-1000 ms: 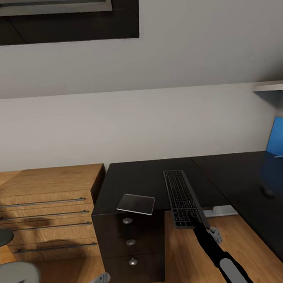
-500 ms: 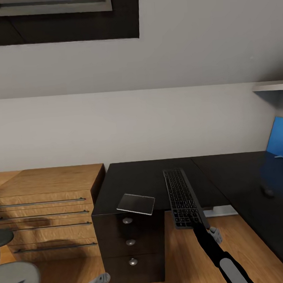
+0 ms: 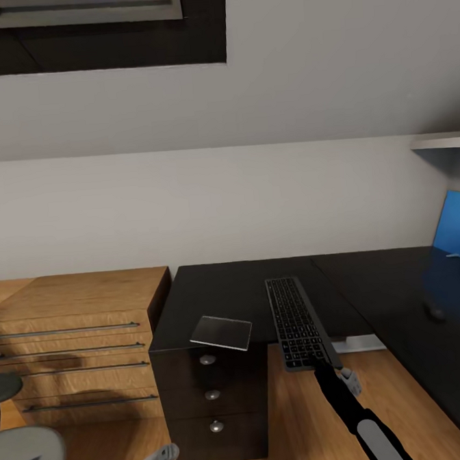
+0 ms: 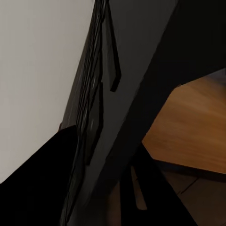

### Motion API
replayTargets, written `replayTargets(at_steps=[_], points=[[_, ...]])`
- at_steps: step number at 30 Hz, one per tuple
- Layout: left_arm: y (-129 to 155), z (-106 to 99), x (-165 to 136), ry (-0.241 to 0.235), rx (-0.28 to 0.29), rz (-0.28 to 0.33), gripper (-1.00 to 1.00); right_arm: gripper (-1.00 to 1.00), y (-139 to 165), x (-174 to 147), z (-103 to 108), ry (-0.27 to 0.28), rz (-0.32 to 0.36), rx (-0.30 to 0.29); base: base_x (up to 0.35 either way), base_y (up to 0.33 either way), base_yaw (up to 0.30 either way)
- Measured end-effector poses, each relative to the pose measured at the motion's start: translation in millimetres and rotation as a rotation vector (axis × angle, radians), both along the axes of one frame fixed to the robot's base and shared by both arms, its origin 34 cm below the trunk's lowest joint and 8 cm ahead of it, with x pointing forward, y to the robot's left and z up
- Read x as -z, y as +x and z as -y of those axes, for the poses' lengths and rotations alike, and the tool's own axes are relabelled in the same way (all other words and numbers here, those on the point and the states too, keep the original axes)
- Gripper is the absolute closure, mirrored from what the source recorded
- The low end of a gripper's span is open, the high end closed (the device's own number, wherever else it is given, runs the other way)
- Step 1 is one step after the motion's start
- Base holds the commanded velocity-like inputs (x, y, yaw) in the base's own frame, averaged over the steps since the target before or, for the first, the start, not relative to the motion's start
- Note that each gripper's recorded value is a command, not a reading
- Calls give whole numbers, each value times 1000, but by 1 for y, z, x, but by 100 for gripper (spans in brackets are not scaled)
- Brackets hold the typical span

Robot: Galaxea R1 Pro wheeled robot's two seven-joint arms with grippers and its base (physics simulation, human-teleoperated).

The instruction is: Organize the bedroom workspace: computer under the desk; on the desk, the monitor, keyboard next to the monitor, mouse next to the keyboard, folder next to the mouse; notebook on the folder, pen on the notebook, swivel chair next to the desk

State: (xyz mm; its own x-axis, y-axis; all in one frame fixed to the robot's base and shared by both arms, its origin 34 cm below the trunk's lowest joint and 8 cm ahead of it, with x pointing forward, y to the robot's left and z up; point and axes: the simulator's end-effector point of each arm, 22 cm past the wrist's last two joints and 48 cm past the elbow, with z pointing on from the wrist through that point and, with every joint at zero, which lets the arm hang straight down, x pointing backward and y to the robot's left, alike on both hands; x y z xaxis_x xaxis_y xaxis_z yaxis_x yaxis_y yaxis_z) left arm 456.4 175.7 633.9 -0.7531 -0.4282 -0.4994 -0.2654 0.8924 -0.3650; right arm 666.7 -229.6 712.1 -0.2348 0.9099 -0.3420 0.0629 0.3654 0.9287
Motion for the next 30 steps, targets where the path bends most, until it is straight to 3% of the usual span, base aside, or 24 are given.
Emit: replayTargets(at_steps=[15, 19, 24, 27, 30], points=[[2, 1, -27, -1, 2, -3, -100, 100, 5, -36, 10, -12, 20, 7, 0, 0, 0], [-6, 4, -21, 9, 13, -36, -100, 100, 16, -94, 12, -22, 132, 9, 0, 0, 0], [-15, 2, -14, 28, 18, -76, -100, 100, 10, -128, 12, -33, 190, 8, 0, 0, 0], [-31, -4, 6, 64, 23, -134, -100, 100, 3, -144, 15, -44, 210, 11, 0, 0, 0], [-37, -13, 15, 104, 15, -149, -100, 100, -5, -158, 23, -68, 229, 12, 0, 0, 0]])
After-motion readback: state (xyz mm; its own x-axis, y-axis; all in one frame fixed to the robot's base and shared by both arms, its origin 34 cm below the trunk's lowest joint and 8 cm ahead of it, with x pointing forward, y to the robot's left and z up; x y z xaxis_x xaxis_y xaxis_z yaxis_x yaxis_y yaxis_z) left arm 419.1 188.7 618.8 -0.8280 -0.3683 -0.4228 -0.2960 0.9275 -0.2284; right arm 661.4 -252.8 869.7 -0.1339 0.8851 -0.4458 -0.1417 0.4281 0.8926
